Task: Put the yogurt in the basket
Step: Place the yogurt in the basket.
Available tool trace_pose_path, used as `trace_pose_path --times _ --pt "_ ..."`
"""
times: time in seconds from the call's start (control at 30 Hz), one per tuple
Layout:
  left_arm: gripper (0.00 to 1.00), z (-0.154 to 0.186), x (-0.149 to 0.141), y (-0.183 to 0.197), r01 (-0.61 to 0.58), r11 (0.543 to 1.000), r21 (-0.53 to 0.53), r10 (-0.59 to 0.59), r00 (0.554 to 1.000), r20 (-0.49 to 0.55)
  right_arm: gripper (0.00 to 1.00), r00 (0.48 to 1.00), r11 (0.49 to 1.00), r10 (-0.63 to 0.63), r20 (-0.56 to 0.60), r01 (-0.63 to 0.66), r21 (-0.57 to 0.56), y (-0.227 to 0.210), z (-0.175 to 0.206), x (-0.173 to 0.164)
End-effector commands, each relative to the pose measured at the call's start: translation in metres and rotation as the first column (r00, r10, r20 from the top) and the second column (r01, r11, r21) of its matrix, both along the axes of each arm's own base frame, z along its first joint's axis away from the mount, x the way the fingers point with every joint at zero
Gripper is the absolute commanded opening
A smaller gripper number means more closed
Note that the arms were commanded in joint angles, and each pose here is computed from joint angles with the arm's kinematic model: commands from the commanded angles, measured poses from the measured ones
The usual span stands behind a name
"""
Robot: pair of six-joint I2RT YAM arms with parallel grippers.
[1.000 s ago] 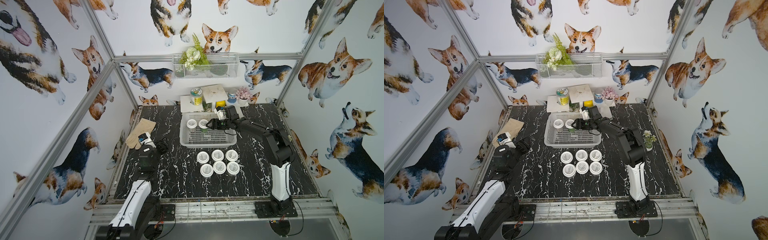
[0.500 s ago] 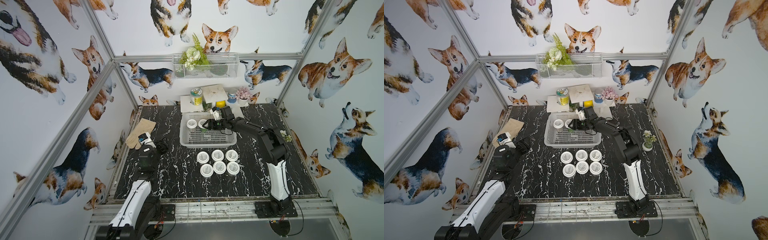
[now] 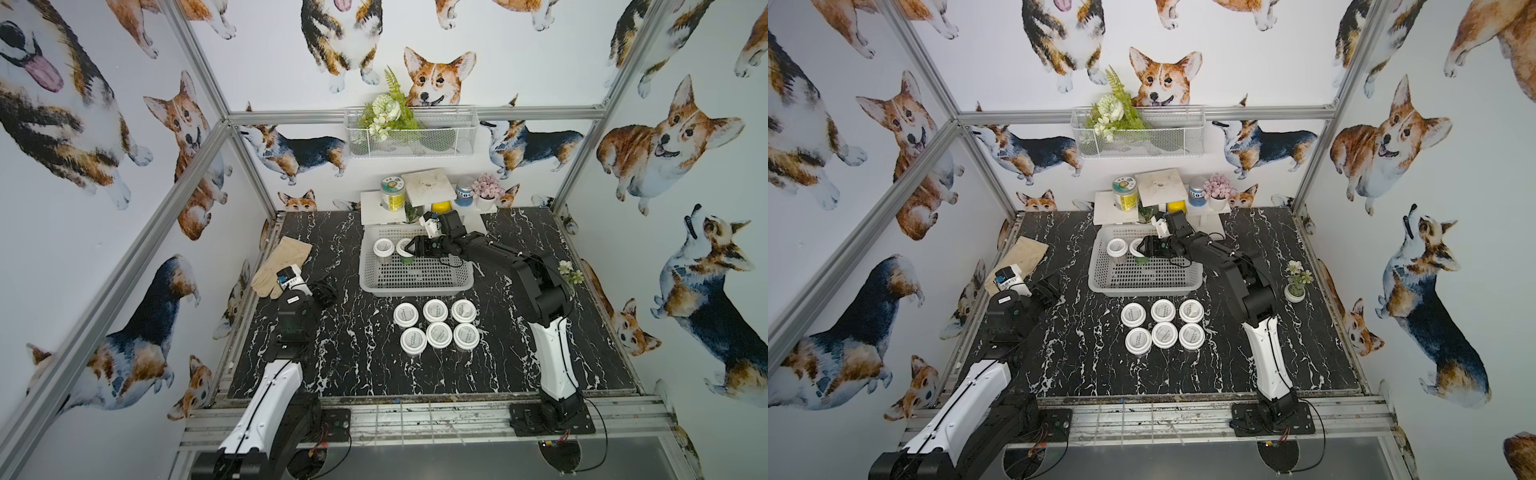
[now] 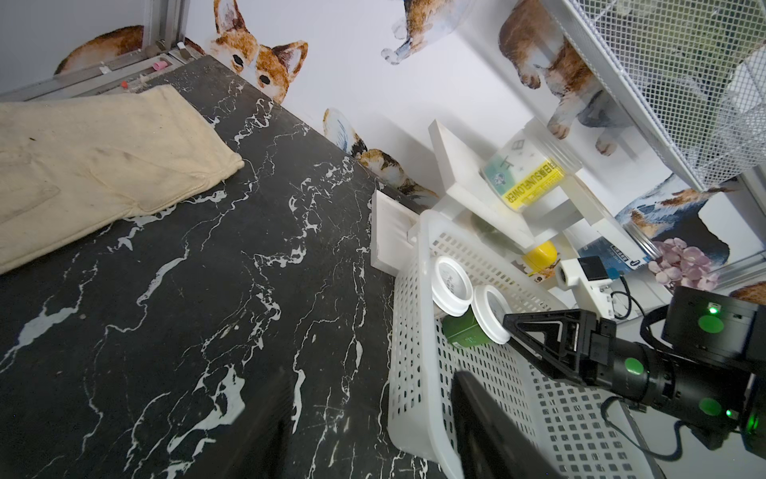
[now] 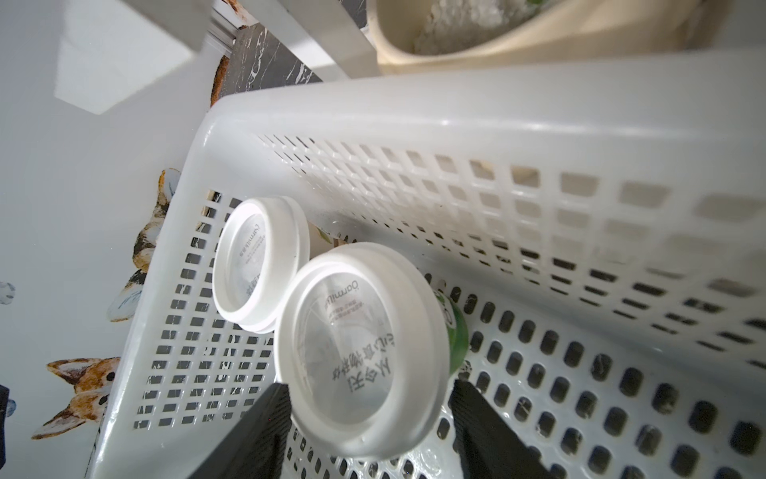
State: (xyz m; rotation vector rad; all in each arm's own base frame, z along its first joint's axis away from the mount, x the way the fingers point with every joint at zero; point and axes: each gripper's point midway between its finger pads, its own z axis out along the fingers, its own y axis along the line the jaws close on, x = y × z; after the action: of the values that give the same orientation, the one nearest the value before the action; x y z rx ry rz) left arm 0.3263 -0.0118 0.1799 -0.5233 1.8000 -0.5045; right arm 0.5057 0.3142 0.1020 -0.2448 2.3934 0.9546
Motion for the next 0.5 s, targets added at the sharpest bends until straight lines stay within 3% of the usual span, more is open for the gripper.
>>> trace_pose_path --times 0.0,0.47 --pt "0.66 0.011 0.003 -0.001 0.007 1.000 0.008 -0.007 0.999 0.042 0.67 1.000 1.000 -0.006 0.010 0.006 -0.018 -0.001 -0.001 0.003" --pt "0.66 0.011 0.002 0.000 0.005 1.000 0.009 -0.006 0.999 0.044 0.67 1.000 1.000 -0.019 0.021 0.019 -0.016 0.003 -0.005 0.017"
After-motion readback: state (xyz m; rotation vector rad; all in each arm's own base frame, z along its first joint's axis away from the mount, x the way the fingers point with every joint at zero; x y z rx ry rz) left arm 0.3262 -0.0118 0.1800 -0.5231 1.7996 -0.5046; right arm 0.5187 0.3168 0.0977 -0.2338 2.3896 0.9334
